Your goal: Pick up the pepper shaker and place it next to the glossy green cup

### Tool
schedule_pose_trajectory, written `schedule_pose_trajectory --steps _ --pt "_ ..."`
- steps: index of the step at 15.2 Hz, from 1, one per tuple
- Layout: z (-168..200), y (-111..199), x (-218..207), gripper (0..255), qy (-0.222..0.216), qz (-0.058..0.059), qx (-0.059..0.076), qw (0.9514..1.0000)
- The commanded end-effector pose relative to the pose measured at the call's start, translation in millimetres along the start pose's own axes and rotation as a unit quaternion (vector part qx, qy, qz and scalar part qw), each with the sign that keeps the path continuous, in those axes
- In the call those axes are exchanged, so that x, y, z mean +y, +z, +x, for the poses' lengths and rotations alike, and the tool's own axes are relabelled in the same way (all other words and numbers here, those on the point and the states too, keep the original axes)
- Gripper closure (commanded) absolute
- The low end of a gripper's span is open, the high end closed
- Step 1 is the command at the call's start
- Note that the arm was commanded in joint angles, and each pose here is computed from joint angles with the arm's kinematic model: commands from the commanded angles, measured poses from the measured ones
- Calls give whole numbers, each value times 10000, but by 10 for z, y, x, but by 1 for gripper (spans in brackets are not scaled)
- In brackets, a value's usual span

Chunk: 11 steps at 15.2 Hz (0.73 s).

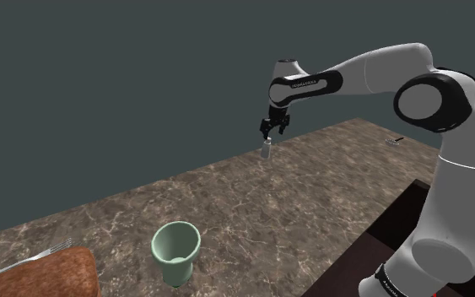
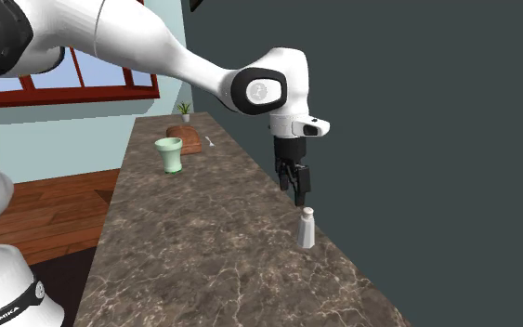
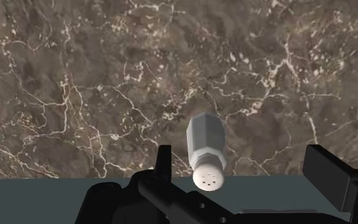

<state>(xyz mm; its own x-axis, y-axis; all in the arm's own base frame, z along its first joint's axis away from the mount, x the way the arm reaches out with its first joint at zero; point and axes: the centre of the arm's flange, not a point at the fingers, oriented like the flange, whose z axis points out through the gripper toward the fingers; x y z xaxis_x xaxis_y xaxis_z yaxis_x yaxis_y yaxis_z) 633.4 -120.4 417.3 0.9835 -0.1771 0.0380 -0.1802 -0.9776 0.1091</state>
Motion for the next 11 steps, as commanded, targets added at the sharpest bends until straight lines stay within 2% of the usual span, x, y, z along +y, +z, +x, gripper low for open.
schedule_pose_trajectory --steps 1,11 --pt "222 137 72 0 51 6 11 10000" --pt "295 581 89 0 69 8 13 10000"
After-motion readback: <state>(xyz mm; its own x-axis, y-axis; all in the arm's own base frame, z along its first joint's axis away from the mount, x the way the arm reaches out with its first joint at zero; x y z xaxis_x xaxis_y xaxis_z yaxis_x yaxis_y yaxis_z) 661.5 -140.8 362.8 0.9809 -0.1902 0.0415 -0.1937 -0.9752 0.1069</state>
